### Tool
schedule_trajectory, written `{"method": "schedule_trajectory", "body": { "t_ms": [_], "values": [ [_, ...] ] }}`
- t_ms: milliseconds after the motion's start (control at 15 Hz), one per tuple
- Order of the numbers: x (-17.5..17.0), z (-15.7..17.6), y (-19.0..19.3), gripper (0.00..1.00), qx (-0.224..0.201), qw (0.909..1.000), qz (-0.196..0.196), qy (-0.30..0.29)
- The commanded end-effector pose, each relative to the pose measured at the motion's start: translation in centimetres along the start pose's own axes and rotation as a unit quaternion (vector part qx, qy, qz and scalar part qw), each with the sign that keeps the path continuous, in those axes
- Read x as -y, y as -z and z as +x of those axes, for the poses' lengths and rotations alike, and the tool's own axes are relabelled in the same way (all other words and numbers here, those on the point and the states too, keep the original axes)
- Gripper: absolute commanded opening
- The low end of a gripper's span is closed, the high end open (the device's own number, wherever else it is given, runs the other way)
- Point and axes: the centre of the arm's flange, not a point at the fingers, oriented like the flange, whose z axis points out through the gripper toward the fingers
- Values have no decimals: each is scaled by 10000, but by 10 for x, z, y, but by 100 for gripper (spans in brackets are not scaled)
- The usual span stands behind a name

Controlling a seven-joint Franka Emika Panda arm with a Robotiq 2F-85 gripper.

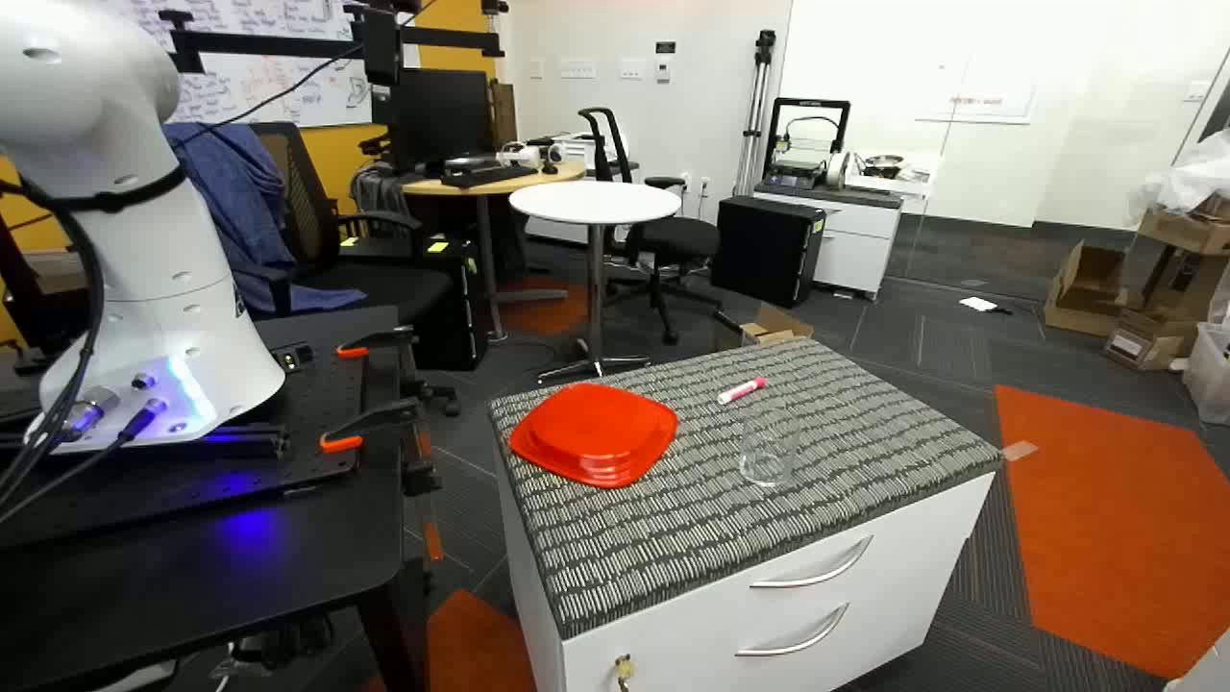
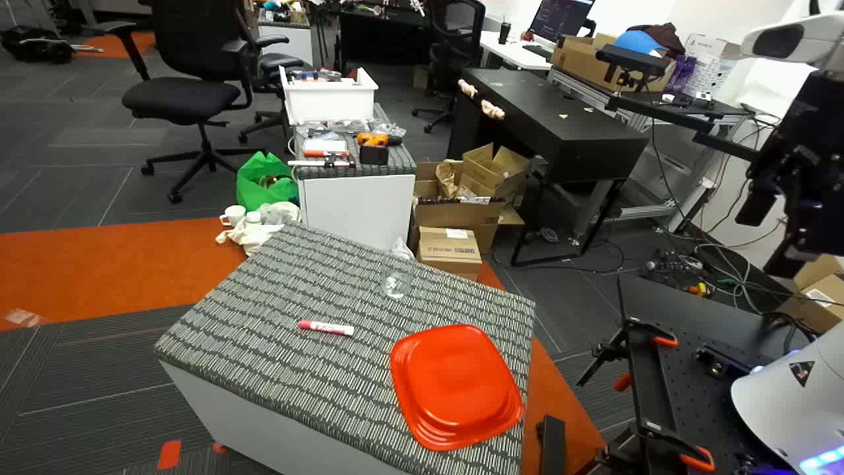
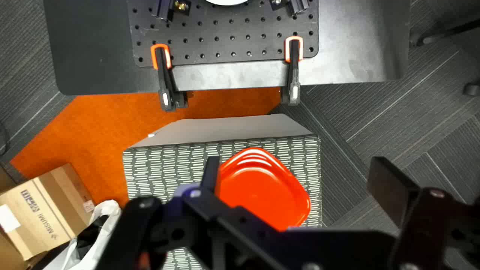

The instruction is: Move the glass cup slightly backwards.

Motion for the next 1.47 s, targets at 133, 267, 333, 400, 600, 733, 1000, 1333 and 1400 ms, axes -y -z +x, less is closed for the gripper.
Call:
{"method": "schedule_trajectory", "body": {
  "t_ms": [133,267,333,400,600,733,1000,1333,1400],
  "values": [
    [0,0,0,100,0,10000,0,0],
    [0,0,0,100,0,10000,0,0],
    [0,0,0,100,0,10000,0,0],
    [0,0,0,100,0,10000,0,0],
    [-2,1,3,100,-138,9999,27,65],
    [-6,6,5,100,-285,9996,28,66],
    [-17,26,6,100,-636,9978,-206,-11],
    [-40,61,0,100,-1222,9902,-608,-284],
    [-45,68,-2,100,-1322,9885,-662,-322]
  ]
}}
